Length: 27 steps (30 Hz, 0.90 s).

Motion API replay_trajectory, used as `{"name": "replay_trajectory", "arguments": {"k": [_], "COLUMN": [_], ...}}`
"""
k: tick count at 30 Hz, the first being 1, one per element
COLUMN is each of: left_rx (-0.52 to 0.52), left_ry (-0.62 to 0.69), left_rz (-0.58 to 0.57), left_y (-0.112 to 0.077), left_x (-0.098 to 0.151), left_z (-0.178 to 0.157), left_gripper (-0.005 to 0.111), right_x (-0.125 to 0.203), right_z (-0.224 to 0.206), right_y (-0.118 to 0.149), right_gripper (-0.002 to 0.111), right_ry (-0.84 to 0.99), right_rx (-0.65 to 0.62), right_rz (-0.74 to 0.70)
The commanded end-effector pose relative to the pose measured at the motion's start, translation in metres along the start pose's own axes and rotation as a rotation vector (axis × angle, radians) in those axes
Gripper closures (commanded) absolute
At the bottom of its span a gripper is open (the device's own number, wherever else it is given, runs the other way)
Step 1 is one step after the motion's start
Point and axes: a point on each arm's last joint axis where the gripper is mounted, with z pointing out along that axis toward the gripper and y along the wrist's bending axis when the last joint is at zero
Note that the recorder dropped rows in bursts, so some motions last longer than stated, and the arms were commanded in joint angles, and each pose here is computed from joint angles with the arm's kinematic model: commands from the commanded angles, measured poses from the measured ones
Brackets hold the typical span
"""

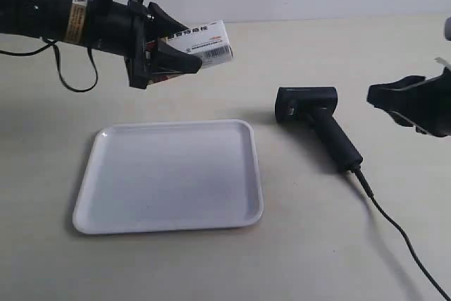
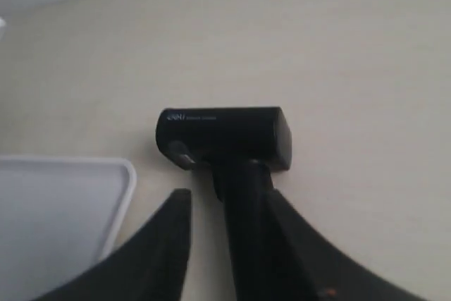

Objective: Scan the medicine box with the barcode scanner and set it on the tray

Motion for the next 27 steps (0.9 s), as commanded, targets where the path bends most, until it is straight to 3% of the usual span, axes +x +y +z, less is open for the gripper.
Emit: {"name": "replay_trajectory", "arguments": {"k": [1,4,8,12,16,24,27], "left_rx": [-0.02,-0.029,-0.008,-0.012,-0.008,-0.002,0.0], "left_ry": [0.053,0.089,0.104,0.125,0.126,0.127,0.134], "left_rz": [0.044,0.032,0.008,0.015,0.005,-0.003,-0.004], "left_y": [-0.037,-0.056,-0.07,-0.073,-0.074,-0.076,-0.078], "left_x": [0.0,0.008,0.015,0.021,0.023,0.024,0.027], "left_z": [-0.019,-0.026,-0.028,-0.027,-0.027,-0.027,-0.027], "left_gripper": [0.105,0.105,0.105,0.105,0.105,0.106,0.106], "right_x": [0.004,0.001,-0.008,-0.007,-0.006,-0.005,-0.005], "right_z": [0.031,0.052,0.069,0.083,0.103,0.134,0.14], "right_y": [0.007,0.009,0.003,0.016,0.006,-0.002,-0.003], "right_gripper": [0.041,0.024,0.012,0.011,0.011,0.011,0.016], "right_ry": [0.13,0.203,0.24,0.253,0.301,0.34,0.348], "right_rx": [-0.102,-0.041,0.099,-0.011,0.077,0.067,0.056], "right_rz": [-0.079,-0.166,-0.208,-0.268,-0.287,-0.345,-0.393]}}
